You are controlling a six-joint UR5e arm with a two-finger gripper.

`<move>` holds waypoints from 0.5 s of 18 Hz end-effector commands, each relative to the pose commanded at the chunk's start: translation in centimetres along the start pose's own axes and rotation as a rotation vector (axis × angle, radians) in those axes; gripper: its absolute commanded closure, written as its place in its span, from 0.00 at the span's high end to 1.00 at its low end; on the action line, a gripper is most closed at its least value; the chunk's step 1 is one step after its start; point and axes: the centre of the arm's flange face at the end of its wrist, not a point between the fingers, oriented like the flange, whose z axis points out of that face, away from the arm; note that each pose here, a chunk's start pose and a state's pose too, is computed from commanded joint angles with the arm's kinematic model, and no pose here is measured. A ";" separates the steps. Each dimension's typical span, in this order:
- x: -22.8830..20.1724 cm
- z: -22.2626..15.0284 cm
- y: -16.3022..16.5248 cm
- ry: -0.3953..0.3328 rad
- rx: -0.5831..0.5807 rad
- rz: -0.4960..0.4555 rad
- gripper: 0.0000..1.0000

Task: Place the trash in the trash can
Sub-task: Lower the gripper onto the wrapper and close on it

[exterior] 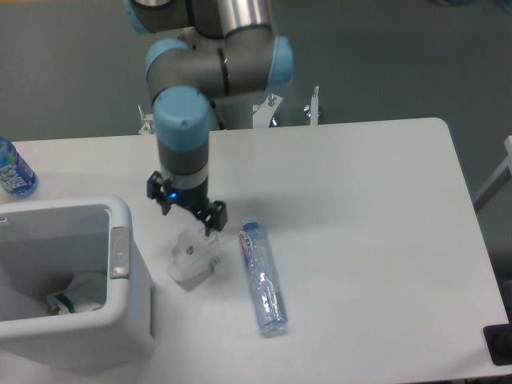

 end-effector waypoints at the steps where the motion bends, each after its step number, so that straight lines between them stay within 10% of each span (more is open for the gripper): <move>1: -0.1 0.2 -0.2 -0.004 0.006 -0.015 1.00; 6: -0.3 1.1 -0.5 -0.006 0.005 -0.024 0.97; 9: -0.3 1.1 -0.4 -0.009 0.002 -0.041 0.72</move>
